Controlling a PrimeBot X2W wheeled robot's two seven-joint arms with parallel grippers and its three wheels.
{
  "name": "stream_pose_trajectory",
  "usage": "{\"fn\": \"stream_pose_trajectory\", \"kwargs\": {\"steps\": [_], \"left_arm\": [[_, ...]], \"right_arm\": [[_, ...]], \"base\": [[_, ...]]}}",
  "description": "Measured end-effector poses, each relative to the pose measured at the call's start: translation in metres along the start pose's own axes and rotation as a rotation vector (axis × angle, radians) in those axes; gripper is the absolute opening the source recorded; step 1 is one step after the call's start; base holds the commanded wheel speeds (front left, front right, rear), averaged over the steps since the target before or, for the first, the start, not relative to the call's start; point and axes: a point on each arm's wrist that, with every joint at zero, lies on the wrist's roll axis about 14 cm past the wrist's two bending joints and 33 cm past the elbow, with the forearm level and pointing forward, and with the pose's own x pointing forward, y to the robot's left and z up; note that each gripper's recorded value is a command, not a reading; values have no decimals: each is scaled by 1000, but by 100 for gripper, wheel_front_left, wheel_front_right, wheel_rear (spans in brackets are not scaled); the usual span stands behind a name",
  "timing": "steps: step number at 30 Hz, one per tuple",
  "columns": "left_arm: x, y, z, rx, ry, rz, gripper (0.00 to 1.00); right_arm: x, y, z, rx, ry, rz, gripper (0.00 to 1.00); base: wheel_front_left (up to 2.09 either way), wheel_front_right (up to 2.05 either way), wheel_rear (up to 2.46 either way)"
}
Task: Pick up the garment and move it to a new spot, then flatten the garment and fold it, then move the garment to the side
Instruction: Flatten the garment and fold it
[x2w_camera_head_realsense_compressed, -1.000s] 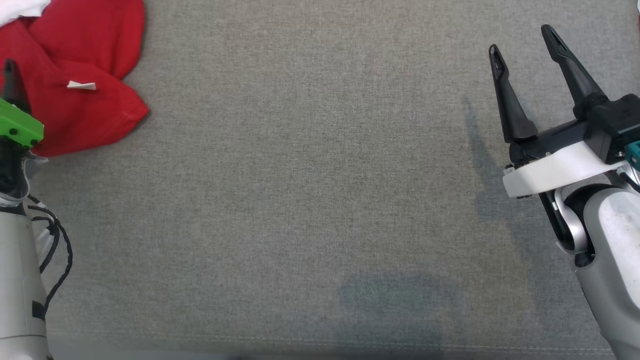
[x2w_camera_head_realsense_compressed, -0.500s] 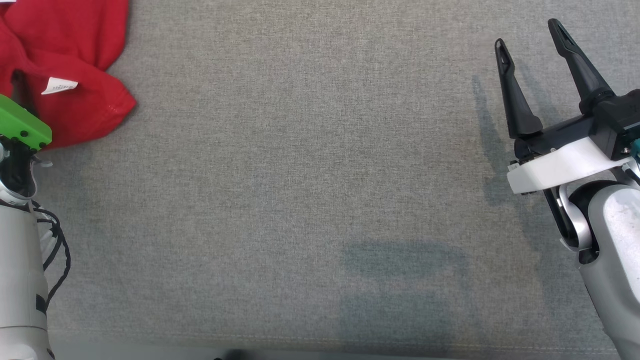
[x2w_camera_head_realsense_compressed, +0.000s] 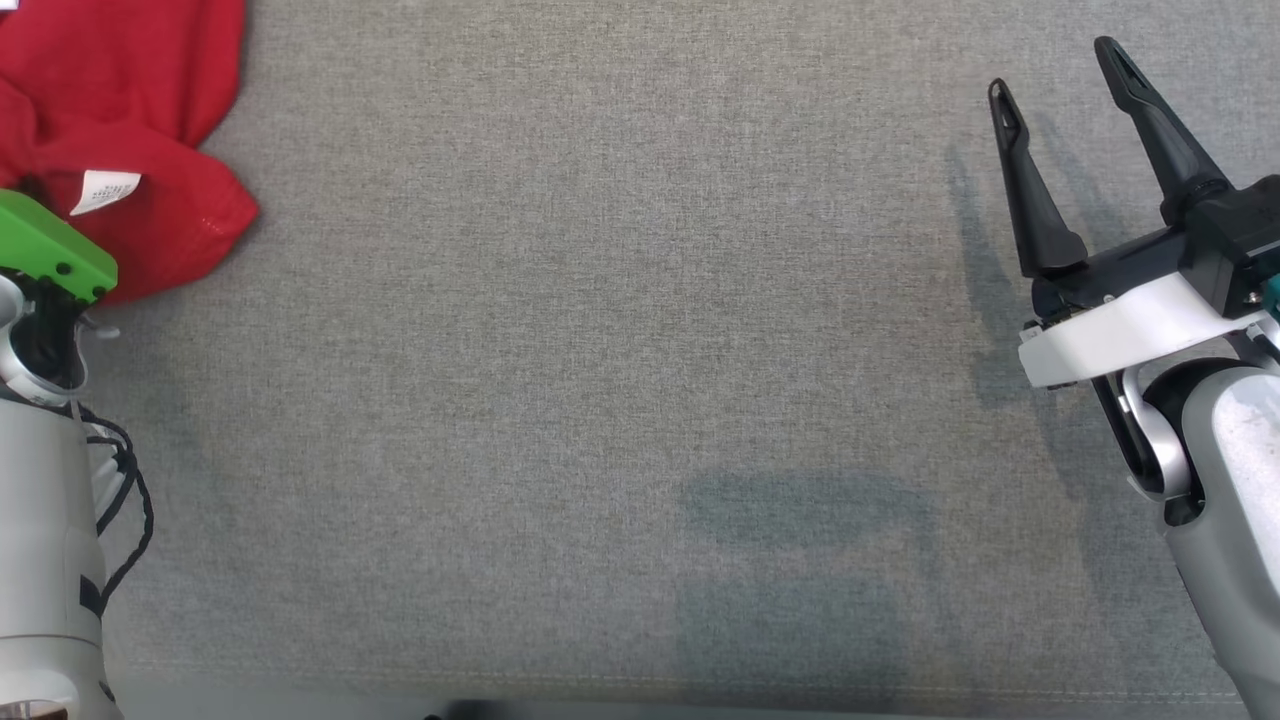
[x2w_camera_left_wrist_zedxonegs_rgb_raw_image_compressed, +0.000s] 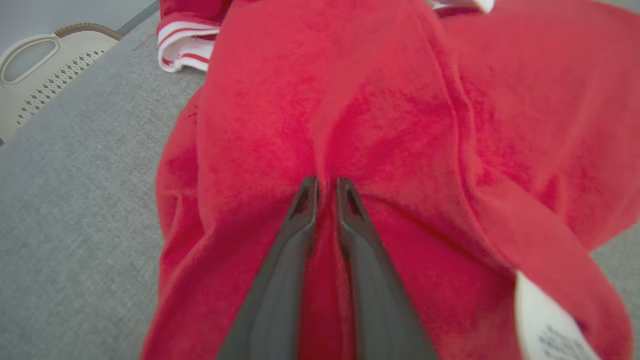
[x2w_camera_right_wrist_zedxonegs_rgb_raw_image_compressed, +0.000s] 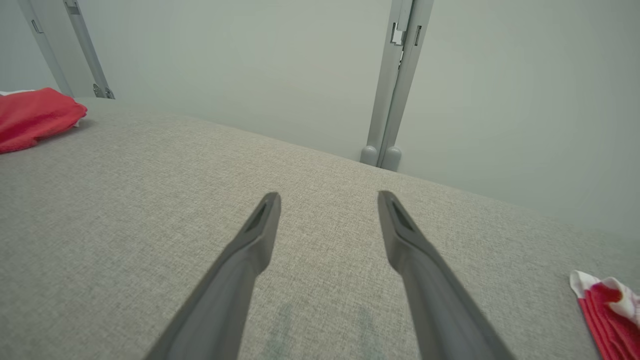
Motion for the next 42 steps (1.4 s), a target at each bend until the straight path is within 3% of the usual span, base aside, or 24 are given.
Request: {"fn": "stream_pose_trajectory", "kwargs": {"steps": [11,25,42], "left_arm": [[-3,-20,46,0,-162,-47,0],[-37,-58,113,10,-419,-240,0],[-138,-160,174,205,-732,-589,0]], "right_arm": [[0,-3,6,-7,-13,-12,100],[1,5,24,-4,-62,-2,100],[-18,15,70,41,-177,-40,100]], "base": [[0,0,0],[0,0,0],[0,0,0]]}}
